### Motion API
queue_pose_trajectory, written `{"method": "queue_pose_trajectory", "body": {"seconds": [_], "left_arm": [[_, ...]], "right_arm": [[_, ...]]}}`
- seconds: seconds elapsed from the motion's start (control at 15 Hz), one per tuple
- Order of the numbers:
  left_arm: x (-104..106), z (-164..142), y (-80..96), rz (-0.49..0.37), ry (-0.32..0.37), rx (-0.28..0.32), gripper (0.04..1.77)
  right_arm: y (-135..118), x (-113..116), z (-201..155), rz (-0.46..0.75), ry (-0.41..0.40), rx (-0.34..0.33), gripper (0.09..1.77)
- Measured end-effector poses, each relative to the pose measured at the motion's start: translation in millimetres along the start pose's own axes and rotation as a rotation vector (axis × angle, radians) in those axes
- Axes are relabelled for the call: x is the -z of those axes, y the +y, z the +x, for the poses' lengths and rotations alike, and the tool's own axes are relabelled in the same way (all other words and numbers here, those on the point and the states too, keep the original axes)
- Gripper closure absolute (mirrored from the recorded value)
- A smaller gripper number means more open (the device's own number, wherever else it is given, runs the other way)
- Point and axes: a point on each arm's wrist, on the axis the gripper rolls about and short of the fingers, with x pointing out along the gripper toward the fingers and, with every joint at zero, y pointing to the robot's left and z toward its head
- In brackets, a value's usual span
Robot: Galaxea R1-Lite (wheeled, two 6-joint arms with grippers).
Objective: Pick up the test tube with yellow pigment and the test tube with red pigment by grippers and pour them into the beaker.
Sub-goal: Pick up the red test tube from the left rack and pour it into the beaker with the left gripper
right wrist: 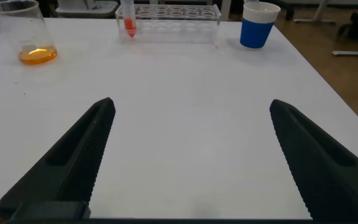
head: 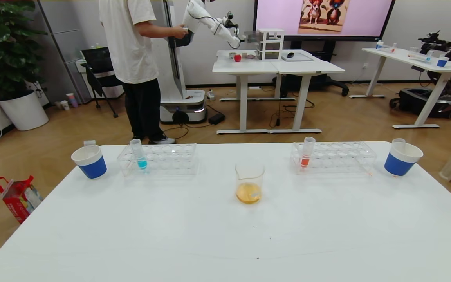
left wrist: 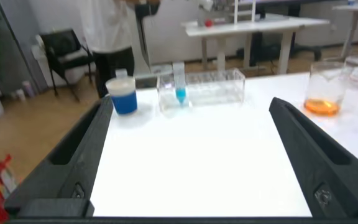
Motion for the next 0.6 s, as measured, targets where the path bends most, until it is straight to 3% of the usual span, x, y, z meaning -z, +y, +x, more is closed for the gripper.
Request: {"method": "queue_pose_trajectory", "body": {"seconds": [0.13, 0.2, 0.6], "left_arm": [[21, -1, -1.5, -0.014, 0.166, 0.007, 0.06], [26, -2, -1.9, -0.027, 0.215, 0.006, 0.06], [27, -2, -1.8, -0.052, 0.219, -0.001, 0.06]], "right_arm": [[0, 0, 0, 0.000, 0.000, 0.000, 0.12], [0, 0, 0, 0.000, 0.000, 0.000, 0.12], [0, 0, 0, 0.000, 0.000, 0.000, 0.12]]}}
